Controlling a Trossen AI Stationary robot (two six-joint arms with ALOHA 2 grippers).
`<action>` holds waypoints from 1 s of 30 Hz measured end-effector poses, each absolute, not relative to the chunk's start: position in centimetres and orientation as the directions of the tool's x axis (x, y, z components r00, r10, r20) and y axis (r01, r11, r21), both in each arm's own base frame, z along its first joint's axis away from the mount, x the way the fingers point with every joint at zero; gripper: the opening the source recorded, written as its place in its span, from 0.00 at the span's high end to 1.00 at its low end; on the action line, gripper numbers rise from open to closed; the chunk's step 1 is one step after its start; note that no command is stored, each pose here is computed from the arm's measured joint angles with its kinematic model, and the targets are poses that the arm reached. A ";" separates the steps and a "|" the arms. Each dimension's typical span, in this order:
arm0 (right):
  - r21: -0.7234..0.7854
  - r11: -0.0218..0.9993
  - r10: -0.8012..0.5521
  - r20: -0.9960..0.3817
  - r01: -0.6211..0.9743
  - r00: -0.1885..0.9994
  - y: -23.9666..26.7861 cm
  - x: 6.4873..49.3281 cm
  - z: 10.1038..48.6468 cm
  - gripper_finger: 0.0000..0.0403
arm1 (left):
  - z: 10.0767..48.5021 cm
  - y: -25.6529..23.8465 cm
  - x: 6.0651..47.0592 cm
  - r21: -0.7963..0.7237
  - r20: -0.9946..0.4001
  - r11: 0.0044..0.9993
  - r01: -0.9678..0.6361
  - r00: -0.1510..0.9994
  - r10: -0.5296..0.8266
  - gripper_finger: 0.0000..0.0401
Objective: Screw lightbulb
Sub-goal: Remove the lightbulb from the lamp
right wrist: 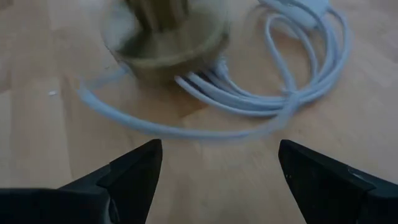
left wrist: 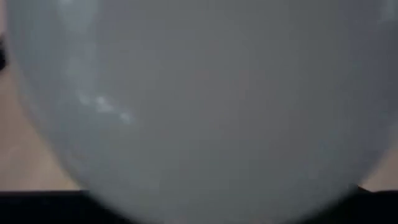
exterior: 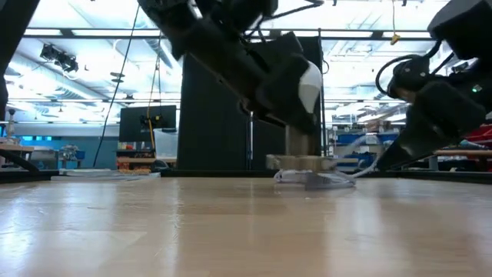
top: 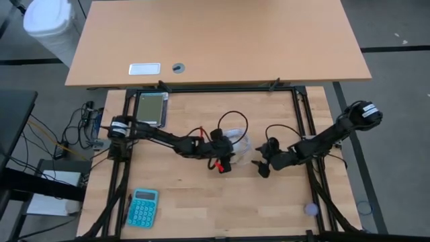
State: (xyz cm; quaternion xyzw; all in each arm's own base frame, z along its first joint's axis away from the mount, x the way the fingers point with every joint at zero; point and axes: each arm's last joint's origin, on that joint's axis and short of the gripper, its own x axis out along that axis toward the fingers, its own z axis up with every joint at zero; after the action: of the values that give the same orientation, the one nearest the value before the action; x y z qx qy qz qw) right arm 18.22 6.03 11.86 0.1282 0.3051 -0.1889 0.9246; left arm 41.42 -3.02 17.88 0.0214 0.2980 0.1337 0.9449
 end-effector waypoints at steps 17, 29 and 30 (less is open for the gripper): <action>0.186 0.932 -0.179 -0.512 0.312 0.840 6.1 19.5 13.2 0.20 | 20.5 -5.0 38.0 0.217 -0.625 0.917 -0.335 0.674 0.394 0.51; 0.230 0.927 -0.151 -0.493 0.295 0.857 6.3 19.7 13.4 0.20 | 19.5 -5.9 32.9 0.119 -0.541 0.908 -0.401 0.741 0.398 0.51; 0.238 0.925 -0.150 -0.487 0.296 0.860 6.3 19.7 13.5 0.20 | 19.4 -5.8 32.2 0.113 -0.529 0.907 -0.407 0.748 0.401 0.51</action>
State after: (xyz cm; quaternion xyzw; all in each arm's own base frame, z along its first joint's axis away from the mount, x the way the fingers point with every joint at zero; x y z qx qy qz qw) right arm 19.73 6.27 13.45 0.1540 0.2371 -0.1169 0.9521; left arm 32.22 -5.80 19.43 -0.0047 0.2819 0.2161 0.9348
